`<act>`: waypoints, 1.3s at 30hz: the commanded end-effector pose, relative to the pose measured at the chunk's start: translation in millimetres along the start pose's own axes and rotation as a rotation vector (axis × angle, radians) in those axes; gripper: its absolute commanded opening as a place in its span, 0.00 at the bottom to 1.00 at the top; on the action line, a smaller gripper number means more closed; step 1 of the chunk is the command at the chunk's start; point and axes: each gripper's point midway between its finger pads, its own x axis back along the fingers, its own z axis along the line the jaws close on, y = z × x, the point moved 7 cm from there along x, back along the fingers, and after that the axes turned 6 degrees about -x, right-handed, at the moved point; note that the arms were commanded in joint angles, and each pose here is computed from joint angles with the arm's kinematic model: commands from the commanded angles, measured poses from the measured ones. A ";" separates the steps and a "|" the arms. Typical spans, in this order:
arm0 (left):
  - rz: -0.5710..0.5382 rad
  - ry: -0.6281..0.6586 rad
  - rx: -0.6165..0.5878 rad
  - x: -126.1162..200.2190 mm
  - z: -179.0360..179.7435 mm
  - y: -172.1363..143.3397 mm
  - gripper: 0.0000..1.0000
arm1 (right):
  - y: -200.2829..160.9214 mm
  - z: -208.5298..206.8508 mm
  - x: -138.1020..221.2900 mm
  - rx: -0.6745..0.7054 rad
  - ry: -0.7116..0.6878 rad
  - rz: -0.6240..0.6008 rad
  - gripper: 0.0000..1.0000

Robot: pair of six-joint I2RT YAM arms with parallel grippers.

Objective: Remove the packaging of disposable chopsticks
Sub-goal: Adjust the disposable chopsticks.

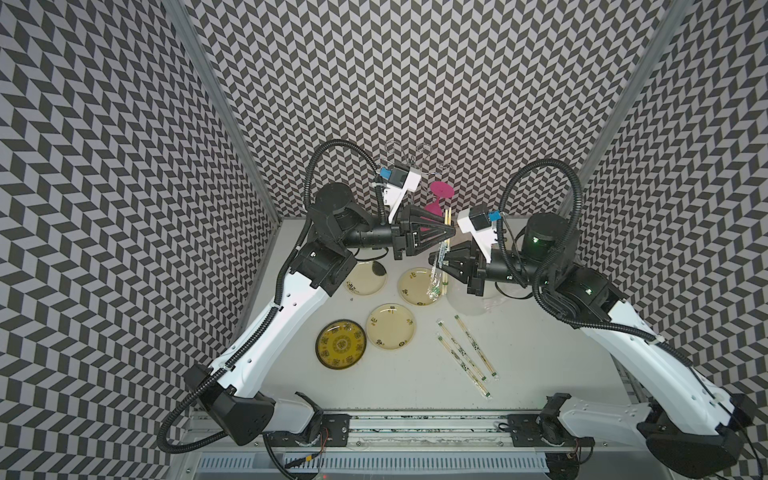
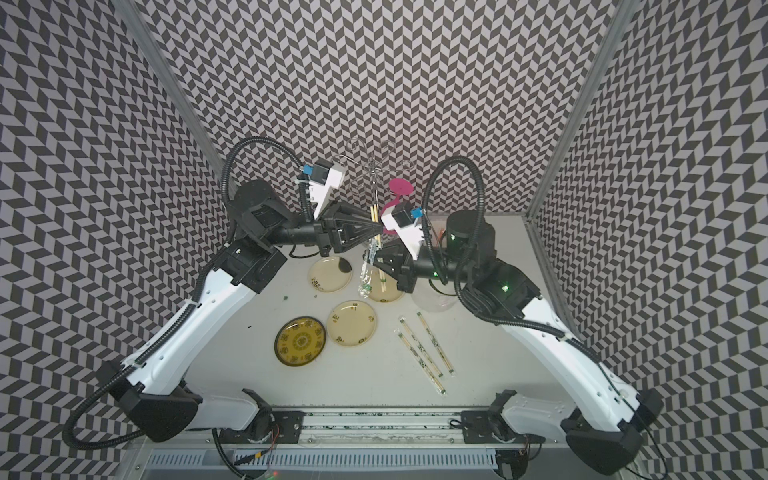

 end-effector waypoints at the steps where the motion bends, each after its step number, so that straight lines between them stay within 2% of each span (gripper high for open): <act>1: -0.003 -0.031 -0.032 0.5 -10.1 8.3 0.19 | 11.6 5.7 1.8 0.033 0.021 -0.037 0.00; 4: -0.004 -0.035 -0.035 0.3 -11.0 10.3 0.00 | 11.0 4.2 2.1 0.031 0.006 -0.038 0.00; 7: -0.039 -0.002 -0.059 4.7 -14.5 17.8 0.00 | 12.2 1.5 2.4 0.025 -0.021 -0.046 0.00; 8: -0.067 0.035 -0.068 8.5 -14.6 22.1 0.00 | 13.2 -0.3 2.9 0.023 -0.043 -0.054 0.05; 11: -0.167 0.112 -0.093 26.3 -17.8 35.5 0.00 | 15.9 -4.2 5.8 0.019 -0.098 -0.079 0.45; 12: -0.196 0.125 -0.092 32.7 -18.7 39.5 0.00 | 16.2 -5.1 6.6 0.022 -0.110 -0.084 0.51; 15: -0.254 0.162 -0.096 46.3 -20.6 47.8 0.00 | 15.6 -6.1 8.4 0.022 -0.126 -0.087 0.55; 17: -0.276 0.192 -0.105 51.2 -21.1 50.7 0.00 | 14.8 -5.3 8.3 0.022 -0.118 -0.080 0.63; 22: -0.350 0.339 -0.136 63.1 -16.0 51.3 0.00 | 25.7 0.5 17.2 0.021 -0.139 -0.110 0.63; 25: -0.375 0.397 -0.143 66.9 -10.8 49.5 0.00 | 33.0 7.7 19.1 -0.011 -0.100 -0.133 0.61; 31: -0.435 0.496 -0.153 75.3 -6.5 44.6 0.00 | 41.4 14.4 13.2 -0.055 -0.081 -0.164 0.49; 35: -0.489 0.575 -0.177 84.0 -8.1 43.0 0.00 | 43.0 18.7 10.9 -0.086 -0.052 -0.184 0.37; 37: -0.504 0.591 -0.178 85.1 -8.4 42.5 0.00 | 40.6 21.1 3.2 -0.124 -0.019 -0.187 0.36; 39: -0.519 0.604 -0.172 84.8 -9.0 42.1 0.00 | 37.7 19.6 -4.9 -0.165 -0.012 -0.195 0.41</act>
